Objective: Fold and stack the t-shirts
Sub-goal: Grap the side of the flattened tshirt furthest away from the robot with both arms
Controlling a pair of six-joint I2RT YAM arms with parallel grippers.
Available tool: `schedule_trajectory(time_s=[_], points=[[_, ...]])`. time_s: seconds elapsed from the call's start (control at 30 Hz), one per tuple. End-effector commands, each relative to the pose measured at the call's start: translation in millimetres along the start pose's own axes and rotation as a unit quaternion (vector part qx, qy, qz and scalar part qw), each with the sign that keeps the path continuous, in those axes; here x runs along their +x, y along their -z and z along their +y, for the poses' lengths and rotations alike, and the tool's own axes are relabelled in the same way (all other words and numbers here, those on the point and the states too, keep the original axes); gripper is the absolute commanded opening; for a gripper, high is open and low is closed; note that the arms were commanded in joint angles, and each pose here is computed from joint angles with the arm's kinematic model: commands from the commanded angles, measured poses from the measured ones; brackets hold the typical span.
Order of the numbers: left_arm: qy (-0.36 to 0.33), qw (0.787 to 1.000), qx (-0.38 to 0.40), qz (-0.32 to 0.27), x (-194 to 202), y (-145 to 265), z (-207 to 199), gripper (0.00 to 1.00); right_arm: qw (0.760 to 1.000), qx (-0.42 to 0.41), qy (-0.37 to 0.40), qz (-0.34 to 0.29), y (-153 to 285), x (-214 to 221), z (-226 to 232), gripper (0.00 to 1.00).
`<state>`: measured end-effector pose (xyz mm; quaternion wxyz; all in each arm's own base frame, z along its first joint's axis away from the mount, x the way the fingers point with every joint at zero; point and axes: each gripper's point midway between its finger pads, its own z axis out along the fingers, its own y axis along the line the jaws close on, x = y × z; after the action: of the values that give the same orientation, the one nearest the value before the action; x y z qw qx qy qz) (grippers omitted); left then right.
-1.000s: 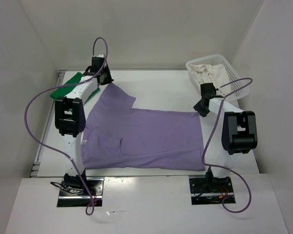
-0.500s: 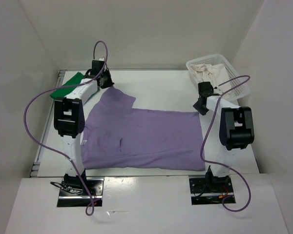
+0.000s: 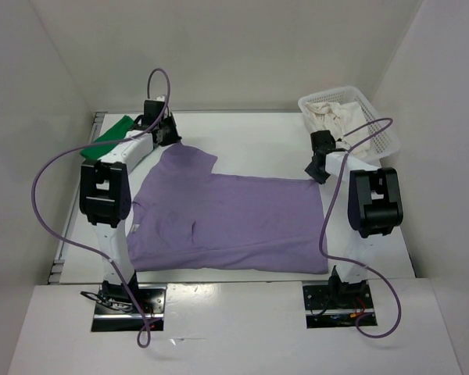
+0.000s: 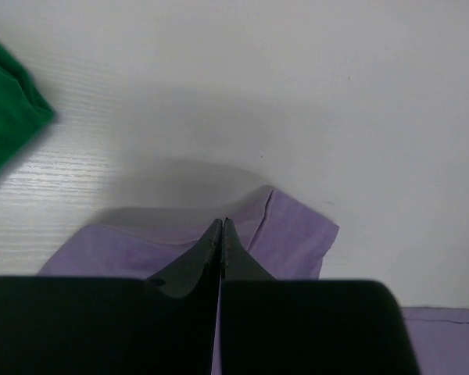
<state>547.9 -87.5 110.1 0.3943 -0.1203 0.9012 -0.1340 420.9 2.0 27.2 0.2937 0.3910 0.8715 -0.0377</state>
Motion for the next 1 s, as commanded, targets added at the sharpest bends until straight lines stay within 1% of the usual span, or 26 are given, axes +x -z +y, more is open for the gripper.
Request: schedule_trajectory(time_s=[0.0, 0.03, 0.07, 0.1, 0.17, 0.2, 0.23, 0.27, 0.37, 0.4, 0.53, 0.6, 0.63, 0.67, 0.7, 0.73, 0.9, 0.97], points=[[0.006, 0.999, 0.032, -0.042, -23.4, 23.9, -17.6, 0.00, 1.000, 0.009, 0.008, 0.001, -9.5, 3.0, 1.2, 0.39], [0.006, 0.999, 0.032, -0.041, -23.3, 23.9, -17.5, 0.00, 1.000, 0.009, 0.003, 0.001, -9.5, 3.1, 1.6, 0.39], [0.005, 0.998, 0.037, -0.042, -22.0, 26.1, -18.8, 0.00, 1.000, 0.015, 0.006, 0.007, -11.8, 6.9, -1.4, 0.35], [0.010, 0.998, 0.038, -0.043, -22.2, 29.6, -19.6, 0.00, 1.000, 0.015, 0.006, 0.007, -11.9, 7.0, -1.4, 0.35], [0.010, 0.999, 0.035, -0.037, -15.7, 31.9, -17.0, 0.00, 1.000, 0.015, 0.006, 0.007, -11.9, 7.0, -1.4, 0.32], [0.009, 0.998, 0.040, -0.048, -22.8, 37.4, -20.4, 0.00, 1.000, 0.024, 0.010, 0.015, -11.0, 10.8, -6.1, 0.30], [0.010, 0.998, 0.037, -0.042, -17.1, 35.8, -17.8, 0.00, 1.000, 0.024, 0.011, 0.015, -10.9, 10.8, -6.2, 0.30], [0.009, 0.998, 0.040, -0.048, -21.6, 40.8, -20.1, 0.00, 1.000, 0.024, 0.011, 0.015, -10.9, 10.8, -6.2, 0.29], [0.010, 0.998, 0.034, -0.046, -15.7, 46.2, -16.2, 0.00, 1.000, 0.021, 0.009, 0.012, -8.4, 8.4, -4.9, 0.23], [0.010, 0.998, 0.036, -0.051, -19.1, 50.2, -18.0, 0.00, 1.000, 0.021, 0.009, 0.012, -8.4, 8.4, -4.9, 0.23], [0.010, 0.998, 0.039, -0.046, -12.0, 53.2, -16.9, 0.00, 0.999, 0.027, 0.017, 0.018, -10.5, 12.2, -8.3, 0.23], [0.014, 0.998, 0.040, -0.048, -11.9, 56.5, -17.5, 0.00, 0.999, 0.027, 0.017, 0.018, -10.5, 12.2, -8.3, 0.14], [0.014, 0.998, 0.042, -0.041, -6.8, 55.4, -16.9, 0.00, 0.999, 0.027, 0.017, 0.018, -11.7, 13.8, -9.4, 0.07], [0.013, 0.998, 0.046, -0.051, -12.6, 59.7, -19.7, 0.00, 0.999, 0.027, 0.017, 0.018, -11.8, 13.8, -9.5, 0.03], [0.013, 0.998, 0.046, -0.049, -10.3, 61.5, -18.9, 0.00, 0.999, 0.024, 0.015, 0.015, -9.2, 11.5, -8.2, 0.00], [0.014, 0.998, 0.044, -0.044, -5.8, 60.2, -16.8, 0.00, 0.999, 0.027, 0.017, 0.018, -8.8, 12.9, -9.9, 0.00], [0.014, 0.998, 0.044, -0.045, -4.6, 68.8, -16.9, 0.00, 1.000, -0.006, 0.006, -0.012, 15.0, -10.2, 2.6, 0.00], [0.013, 0.998, 0.046, -0.049, -8.6, 79.9, -19.4, 0.00, 0.999, -0.021, 0.003, -0.026, 28.5, -23.5, 9.7, 0.00]])
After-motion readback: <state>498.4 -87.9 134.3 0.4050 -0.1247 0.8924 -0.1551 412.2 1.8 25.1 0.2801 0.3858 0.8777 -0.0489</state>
